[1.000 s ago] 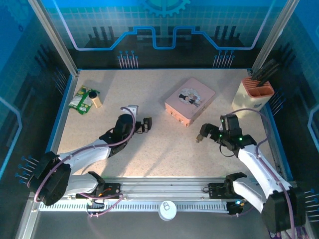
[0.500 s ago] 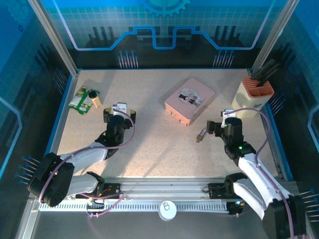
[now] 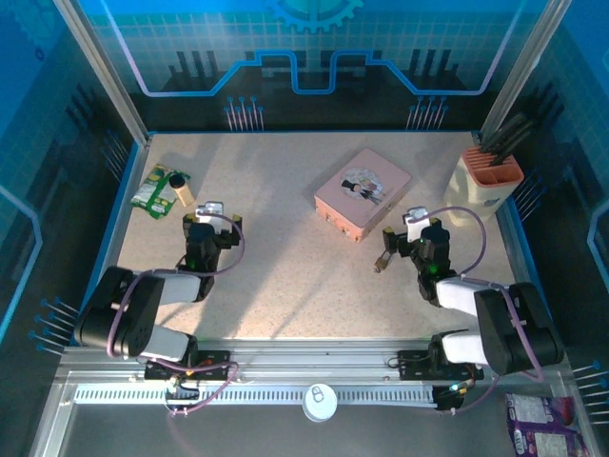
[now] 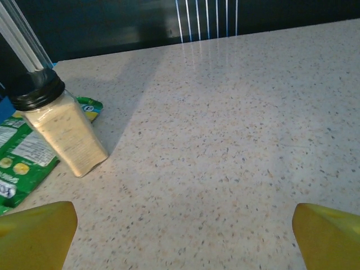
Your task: Unlock the padlock with the key
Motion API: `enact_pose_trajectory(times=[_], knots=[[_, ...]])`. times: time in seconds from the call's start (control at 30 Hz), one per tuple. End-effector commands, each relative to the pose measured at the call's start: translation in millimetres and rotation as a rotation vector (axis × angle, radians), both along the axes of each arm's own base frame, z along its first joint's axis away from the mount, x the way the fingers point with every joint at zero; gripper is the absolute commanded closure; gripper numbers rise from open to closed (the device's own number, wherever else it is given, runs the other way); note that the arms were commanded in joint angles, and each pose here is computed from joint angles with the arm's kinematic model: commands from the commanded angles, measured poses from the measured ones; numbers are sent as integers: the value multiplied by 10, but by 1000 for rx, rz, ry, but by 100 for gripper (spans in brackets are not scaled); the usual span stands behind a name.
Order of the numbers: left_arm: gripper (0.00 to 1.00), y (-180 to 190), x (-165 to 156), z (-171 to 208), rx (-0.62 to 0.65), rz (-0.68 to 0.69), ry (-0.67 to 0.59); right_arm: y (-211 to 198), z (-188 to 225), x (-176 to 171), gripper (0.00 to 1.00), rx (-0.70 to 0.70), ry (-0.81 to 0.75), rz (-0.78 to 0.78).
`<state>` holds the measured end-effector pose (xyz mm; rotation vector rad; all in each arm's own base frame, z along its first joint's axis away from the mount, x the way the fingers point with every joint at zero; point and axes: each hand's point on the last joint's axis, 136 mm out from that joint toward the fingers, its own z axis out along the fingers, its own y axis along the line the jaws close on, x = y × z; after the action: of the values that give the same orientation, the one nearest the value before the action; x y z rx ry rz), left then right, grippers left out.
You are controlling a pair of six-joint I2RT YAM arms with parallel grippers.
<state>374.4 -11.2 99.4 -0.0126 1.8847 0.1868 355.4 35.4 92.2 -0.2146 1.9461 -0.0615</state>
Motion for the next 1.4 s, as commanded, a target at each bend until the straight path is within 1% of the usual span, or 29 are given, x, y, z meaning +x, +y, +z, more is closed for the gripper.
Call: enact_pose_trajectory(times=[0.0,0.03,0.07,0.13,0.17,0.3,0.33,0.43,0.73,1.37], knots=[[1,76,80,89,-126,-11,-81,67,295,188,0,93,-162,86],[1,91,109,25,-136,-12,-70,59,246,202,0,92,-165,81],[1,97,179,50,-113,-9,-91,53,177,214,0,96,-159,77],[1,118,199,-28,-151,-2,-7,66,175,240,1,89,-177,78],[1,147,219,-25,-158,4,-16,20,157,270,0,84,-152,50],[1,190,211,-19,-157,28,-21,-301,98,379,0,73,-99,-169],[1,211,209,-22,-157,43,-22,-329,93,391,0,70,-94,-187],[1,273,196,-17,-157,79,-30,-318,93,400,0,63,-92,-187],[1,272,200,-15,-157,78,-30,-269,90,411,0,51,-87,-166],[1,265,197,-16,-157,76,-30,-266,89,415,0,46,-86,-172]])
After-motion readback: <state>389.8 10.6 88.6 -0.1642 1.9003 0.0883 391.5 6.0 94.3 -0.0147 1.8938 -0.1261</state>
